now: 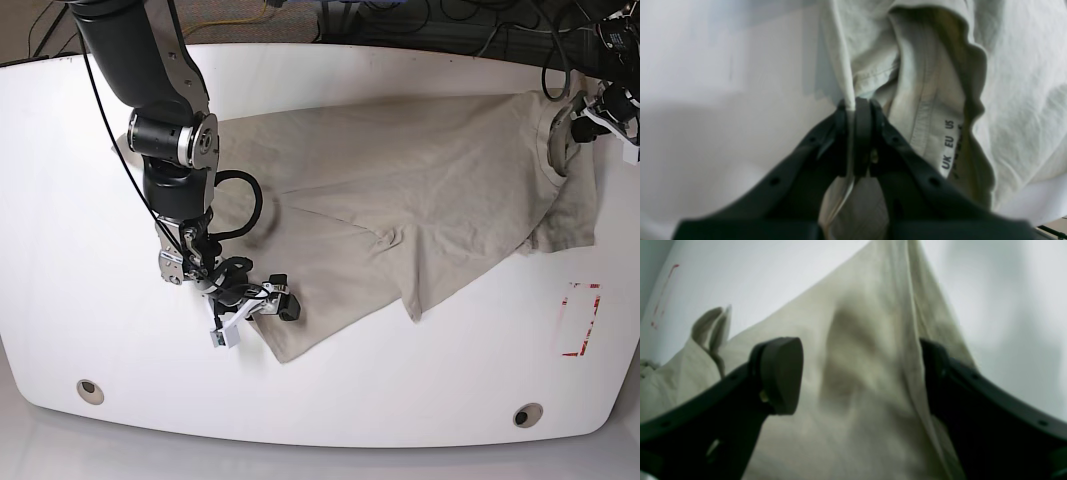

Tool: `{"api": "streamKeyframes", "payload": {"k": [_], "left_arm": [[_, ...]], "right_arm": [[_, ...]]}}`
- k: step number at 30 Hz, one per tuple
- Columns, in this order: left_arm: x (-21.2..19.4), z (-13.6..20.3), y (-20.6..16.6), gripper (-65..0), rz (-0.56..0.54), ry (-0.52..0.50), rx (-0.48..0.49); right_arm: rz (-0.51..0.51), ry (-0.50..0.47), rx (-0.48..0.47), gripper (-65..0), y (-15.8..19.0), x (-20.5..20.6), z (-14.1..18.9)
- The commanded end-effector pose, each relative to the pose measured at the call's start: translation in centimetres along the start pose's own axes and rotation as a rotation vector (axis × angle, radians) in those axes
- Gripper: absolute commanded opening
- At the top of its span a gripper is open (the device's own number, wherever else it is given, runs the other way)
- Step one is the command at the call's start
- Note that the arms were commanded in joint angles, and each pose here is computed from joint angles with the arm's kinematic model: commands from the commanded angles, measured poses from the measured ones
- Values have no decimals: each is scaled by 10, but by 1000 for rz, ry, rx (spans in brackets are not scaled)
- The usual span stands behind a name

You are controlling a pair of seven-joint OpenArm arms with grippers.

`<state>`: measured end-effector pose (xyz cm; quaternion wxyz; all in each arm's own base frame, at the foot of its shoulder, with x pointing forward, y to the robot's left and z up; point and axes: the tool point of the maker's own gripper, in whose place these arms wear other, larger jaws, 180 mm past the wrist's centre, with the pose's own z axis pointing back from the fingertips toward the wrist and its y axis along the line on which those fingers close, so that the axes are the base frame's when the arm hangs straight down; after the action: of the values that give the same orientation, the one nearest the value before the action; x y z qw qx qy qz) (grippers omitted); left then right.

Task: Layout the t-shirt on the table in an organized manner, then fold the t-shirt properly
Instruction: 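Move the right gripper over the shirt toward its hem to grasp, then lower the right gripper onto the hem corner and close it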

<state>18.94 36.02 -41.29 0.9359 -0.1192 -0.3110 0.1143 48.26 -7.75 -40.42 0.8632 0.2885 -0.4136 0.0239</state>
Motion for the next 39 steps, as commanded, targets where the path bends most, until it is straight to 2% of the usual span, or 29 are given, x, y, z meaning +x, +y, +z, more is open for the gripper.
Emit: {"api": "streamKeyframes", "payload": {"k": [1,6,8,10,13,16,17,18,24,26,29,33,35,39], "left_arm": [[14,7,4,-644,-23,-29,10],[17,8,6,-644,-37,-25,14],[16,6,3,-644,-46,-15,6],[15,5,2,-644,-53,-9,3],[15,4,1,-644,-55,-6,0],[15,4,0,-644,-56,-5,-1],[15,4,0,-644,-56,-5,-1],[15,4,0,-644,-56,-5,-1],[15,4,0,-644,-56,-5,-1],[15,4,0,-644,-56,-5,-1],[15,4,0,-644,-56,-5,-1],[15,4,0,-644,-56,-5,-1],[15,4,0,-644,-56,-5,-1],[15,4,0,-644,-56,-5,-1]], "right_arm": [[24,-79,11,-182,3,37,2],[26,-81,6,-185,1,38,3],[27,-82,6,-212,1,38,3],[27,-82,4,-271,0,38,4],[33,-80,-7,-422,-6,39,7],[52,-68,-17,-545,-9,38,8],[59,-63,-19,-566,-9,37,8],[68,-55,-22,-580,-10,35,8],[86,-39,-28,-568,-11,31,8],[88,-41,-28,-555,-11,32,8],[87,-61,-39,-480,-14,36,9],[72,-83,-105,-303,-27,40,11],[64,-91,-141,-189,-33,42,12],[60,-101,-200,-32,-52,46,21]]}}
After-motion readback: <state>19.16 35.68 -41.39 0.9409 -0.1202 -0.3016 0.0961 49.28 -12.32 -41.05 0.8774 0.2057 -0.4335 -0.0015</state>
